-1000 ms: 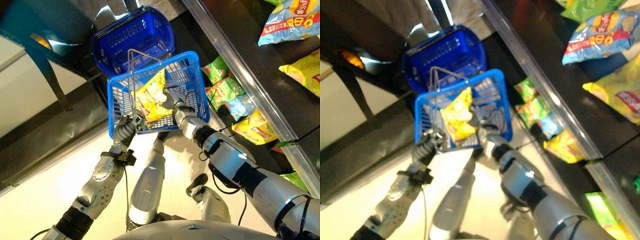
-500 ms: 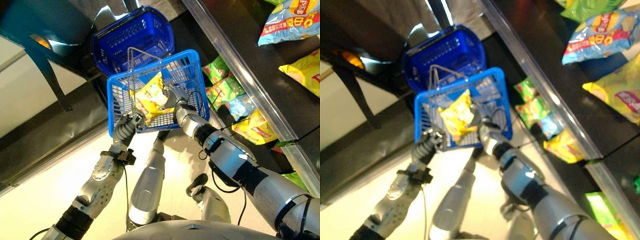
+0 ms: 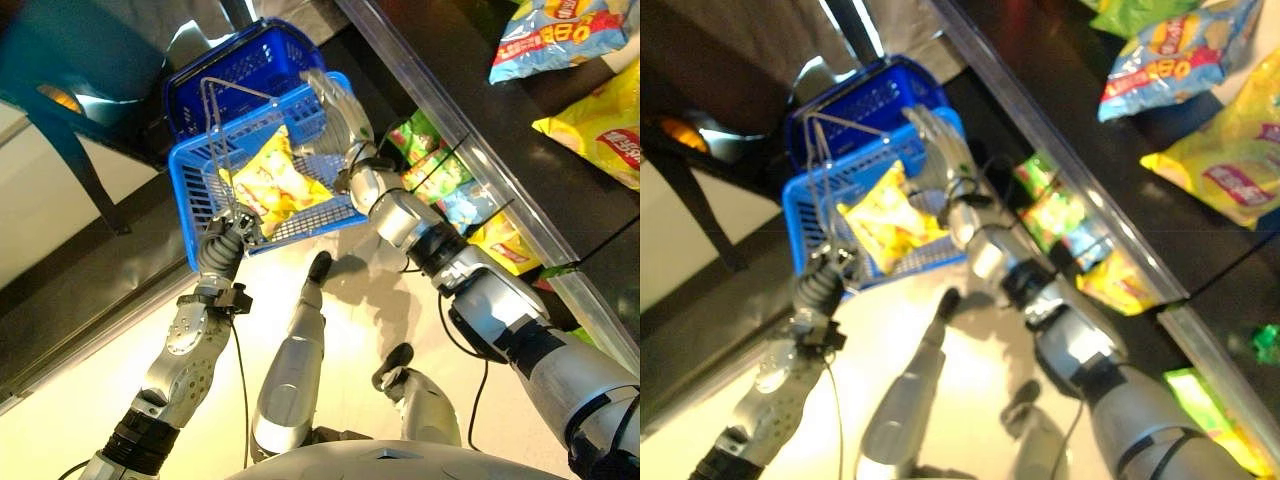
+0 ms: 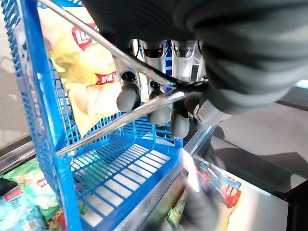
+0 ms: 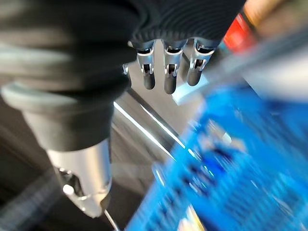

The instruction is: Pick up the snacks into the basket

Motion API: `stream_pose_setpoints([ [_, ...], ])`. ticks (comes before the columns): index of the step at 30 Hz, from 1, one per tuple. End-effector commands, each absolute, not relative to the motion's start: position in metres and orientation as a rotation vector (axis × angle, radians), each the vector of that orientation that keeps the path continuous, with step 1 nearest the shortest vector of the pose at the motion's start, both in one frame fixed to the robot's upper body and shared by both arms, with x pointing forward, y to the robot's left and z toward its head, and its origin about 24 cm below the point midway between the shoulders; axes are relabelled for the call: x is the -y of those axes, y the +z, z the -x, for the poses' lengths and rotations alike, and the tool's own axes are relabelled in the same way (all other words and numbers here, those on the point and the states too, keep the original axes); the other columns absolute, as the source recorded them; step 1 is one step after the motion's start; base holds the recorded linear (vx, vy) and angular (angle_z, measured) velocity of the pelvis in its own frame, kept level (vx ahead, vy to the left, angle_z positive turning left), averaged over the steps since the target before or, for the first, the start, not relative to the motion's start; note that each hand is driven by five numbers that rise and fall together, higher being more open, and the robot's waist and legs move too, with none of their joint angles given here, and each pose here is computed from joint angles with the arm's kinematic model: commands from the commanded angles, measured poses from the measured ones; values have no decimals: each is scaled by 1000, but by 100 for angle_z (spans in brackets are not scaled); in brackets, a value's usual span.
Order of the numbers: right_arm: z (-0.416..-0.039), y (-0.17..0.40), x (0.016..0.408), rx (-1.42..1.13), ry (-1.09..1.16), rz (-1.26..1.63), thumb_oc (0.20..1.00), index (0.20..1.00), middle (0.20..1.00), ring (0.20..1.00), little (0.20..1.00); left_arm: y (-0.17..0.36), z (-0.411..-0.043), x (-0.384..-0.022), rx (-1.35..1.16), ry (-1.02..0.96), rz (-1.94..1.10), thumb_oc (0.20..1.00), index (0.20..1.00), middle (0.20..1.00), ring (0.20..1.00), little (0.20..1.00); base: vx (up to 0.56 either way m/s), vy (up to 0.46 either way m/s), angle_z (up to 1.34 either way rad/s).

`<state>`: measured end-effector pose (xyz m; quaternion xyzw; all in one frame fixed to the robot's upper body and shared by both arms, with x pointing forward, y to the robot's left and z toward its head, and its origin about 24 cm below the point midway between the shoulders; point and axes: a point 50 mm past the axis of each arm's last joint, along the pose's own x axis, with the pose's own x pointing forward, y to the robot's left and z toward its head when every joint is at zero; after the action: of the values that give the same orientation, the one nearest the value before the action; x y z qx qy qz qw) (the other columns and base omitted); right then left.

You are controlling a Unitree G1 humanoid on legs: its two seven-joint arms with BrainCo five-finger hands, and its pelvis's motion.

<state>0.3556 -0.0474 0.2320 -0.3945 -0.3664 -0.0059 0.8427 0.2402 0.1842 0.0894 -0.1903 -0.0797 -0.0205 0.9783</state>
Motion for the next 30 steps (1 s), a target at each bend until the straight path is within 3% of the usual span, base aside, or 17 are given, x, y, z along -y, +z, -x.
stream_pose_setpoints([
  [1,-345,262,53,929,-94,799,1000,1000,1000,1000,1000,147,-240,-187,519,-57,306,200,200,200,200,200,-17,-7,-7],
  [7,-312,267,70,1046,-57,618,1000,1000,1000,1000,1000,117,-245,-204,403,56,184,200,200,200,200,200,-10,-5,-15],
  [9,-302,259,67,1032,55,469,1000,1000,1000,1000,1000,105,-246,-210,351,90,168,200,200,200,200,200,-8,-11,-12],
  [10,-290,250,68,982,233,243,1000,1000,1000,1000,1000,89,-246,-217,277,118,119,200,200,200,200,200,4,-21,-15],
  [12,-287,246,69,944,331,135,1000,1000,1000,1000,1000,80,-246,-219,236,123,113,200,200,200,200,200,18,-19,-16],
  [13,-284,233,73,833,491,-65,1000,1000,1000,1000,1000,60,-244,-225,145,144,96,200,200,200,200,200,39,3,-15],
  [15,-282,219,73,743,574,-131,1000,1000,1000,1000,1000,44,-241,-228,71,164,100,200,200,200,200,200,33,5,-8],
  [22,-283,171,90,526,611,-103,1000,1000,1000,1000,1000,-5,-231,-240,-134,241,19,200,200,200,200,200,37,15,-26],
  [30,-273,73,112,137,574,2,1000,1000,1000,1000,1000,-70,-201,-249,-431,344,-9,200,200,200,200,200,44,31,-29],
])
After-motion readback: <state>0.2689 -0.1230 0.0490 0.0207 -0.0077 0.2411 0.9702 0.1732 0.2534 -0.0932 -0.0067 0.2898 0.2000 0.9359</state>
